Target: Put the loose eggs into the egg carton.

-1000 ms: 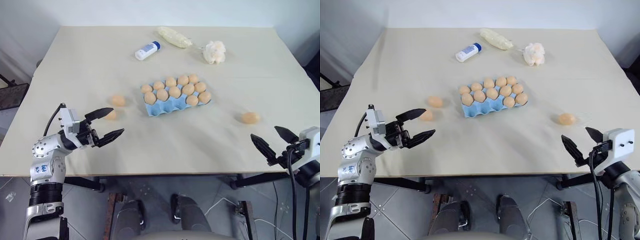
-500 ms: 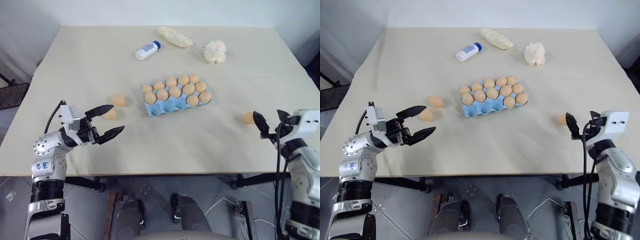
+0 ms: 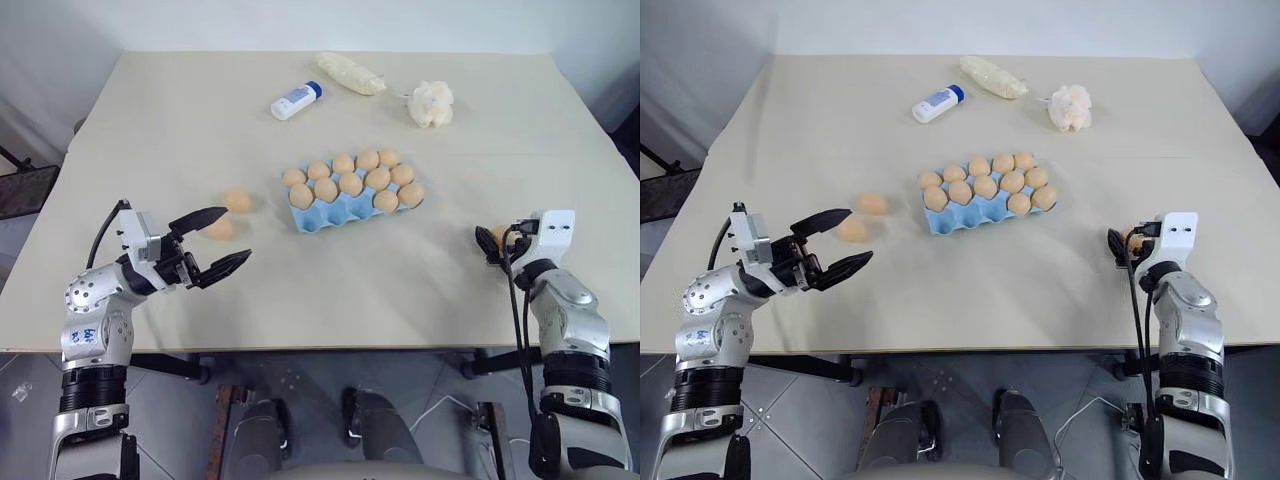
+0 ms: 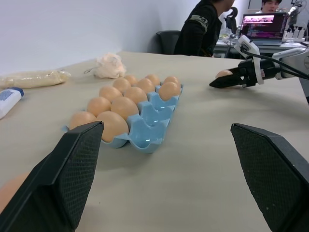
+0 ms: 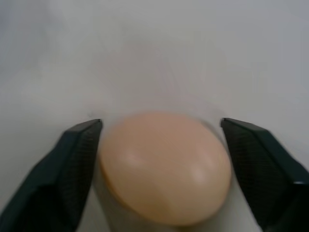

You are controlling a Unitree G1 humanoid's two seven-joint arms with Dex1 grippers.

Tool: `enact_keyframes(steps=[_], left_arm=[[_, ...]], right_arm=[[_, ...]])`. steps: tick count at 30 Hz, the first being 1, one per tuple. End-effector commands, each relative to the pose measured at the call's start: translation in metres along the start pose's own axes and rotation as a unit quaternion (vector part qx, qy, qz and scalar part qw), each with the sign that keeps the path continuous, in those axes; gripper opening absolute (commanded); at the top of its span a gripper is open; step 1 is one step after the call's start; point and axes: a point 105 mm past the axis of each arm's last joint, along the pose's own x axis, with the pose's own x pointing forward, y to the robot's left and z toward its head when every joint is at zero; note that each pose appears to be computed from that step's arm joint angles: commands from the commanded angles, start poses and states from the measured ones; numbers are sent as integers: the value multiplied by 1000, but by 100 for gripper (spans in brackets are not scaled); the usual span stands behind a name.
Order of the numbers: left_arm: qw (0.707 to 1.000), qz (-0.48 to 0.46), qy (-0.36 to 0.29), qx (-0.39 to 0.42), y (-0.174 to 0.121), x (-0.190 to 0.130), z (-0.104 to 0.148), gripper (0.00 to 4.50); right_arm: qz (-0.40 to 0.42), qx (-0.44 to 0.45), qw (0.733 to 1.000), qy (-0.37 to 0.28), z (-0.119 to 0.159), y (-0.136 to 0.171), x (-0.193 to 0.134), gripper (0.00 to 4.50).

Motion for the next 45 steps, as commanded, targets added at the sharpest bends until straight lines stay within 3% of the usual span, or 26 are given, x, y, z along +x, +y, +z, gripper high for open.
enact_keyframes(steps=[1,3,8,12,20,27,36,43,45], left_arm=[[1000,3,-15,23,0,-2,15,450],[1000,4,-14,23,0,-3,15,450],[1000,7,-14,24,-1,-4,15,450],[1000,10,-15,25,-1,-4,15,450],[999,14,-16,25,0,-3,15,450],[999,29,-14,29,0,-10,15,450],[998,47,-10,33,-1,-18,16,450],[998,55,-9,32,-3,-20,16,450],[998,55,-9,32,-3,-20,16,450]], right_arm=[[-1,5,1000,-24,12,1,0,287],[2,6,1000,-29,15,3,-1,234],[14,-3,999,-51,31,11,-2,226],[84,-16,993,-87,67,57,0,220],[219,-19,968,-120,104,163,11,219],[288,-34,950,-114,101,225,21,219],[309,-68,943,-98,89,246,35,219],[314,-72,941,-100,91,247,36,447],[321,-71,938,-106,95,248,33,447]])
